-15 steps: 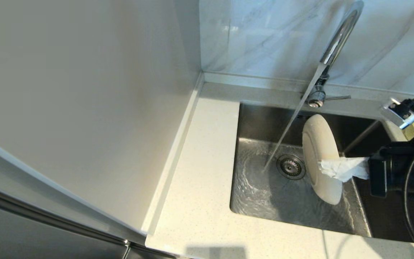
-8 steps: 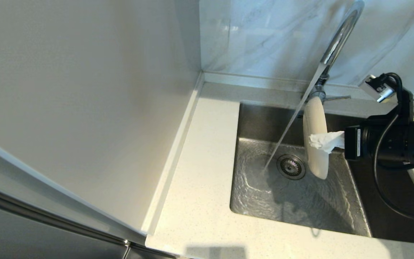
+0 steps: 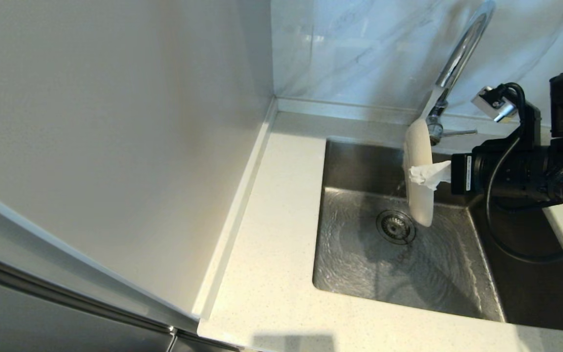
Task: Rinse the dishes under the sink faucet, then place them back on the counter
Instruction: Rinse the plate
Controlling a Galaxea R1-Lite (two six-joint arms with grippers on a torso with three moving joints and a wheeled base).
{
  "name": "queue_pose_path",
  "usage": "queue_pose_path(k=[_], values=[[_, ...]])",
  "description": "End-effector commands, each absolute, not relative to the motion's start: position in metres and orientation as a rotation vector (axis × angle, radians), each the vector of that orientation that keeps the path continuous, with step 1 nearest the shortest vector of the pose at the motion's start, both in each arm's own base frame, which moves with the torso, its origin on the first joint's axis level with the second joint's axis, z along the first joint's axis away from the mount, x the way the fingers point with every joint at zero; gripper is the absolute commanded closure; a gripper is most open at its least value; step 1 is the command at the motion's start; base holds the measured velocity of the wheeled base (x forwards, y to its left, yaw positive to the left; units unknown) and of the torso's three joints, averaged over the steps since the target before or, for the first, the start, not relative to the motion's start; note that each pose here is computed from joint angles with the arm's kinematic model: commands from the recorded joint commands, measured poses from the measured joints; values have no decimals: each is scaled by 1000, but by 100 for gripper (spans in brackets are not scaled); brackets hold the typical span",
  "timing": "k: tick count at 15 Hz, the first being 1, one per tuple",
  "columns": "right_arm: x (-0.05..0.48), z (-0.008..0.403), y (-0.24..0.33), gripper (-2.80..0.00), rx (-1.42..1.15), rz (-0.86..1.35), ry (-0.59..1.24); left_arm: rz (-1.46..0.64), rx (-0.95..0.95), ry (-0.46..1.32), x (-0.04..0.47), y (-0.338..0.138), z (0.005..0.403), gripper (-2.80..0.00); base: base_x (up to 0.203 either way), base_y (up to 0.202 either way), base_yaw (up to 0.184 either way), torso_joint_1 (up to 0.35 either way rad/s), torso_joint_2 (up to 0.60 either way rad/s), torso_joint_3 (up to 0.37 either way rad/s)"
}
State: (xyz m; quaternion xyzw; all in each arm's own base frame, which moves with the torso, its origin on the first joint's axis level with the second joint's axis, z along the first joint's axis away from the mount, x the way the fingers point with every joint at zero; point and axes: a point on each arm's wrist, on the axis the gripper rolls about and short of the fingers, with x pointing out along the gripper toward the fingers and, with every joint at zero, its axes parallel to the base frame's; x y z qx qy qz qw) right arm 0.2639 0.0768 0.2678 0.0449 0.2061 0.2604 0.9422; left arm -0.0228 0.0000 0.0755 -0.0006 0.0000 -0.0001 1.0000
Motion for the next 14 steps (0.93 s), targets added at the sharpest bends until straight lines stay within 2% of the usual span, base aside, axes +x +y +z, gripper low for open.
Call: queue_pose_path(k=[1,10,14], values=[[269,264,78,0,92,532,434,0,-2,0,-23,0,76,0,0,0,0,0,0,0],[266,269,78,0,79,536,412,0,-2,-2,-23,0,76,0,0,0,0,0,0,0],[258,257,82,0,-44,593,425,0,-2,0,-23,0,75,0,0,0,0,0,0,0]])
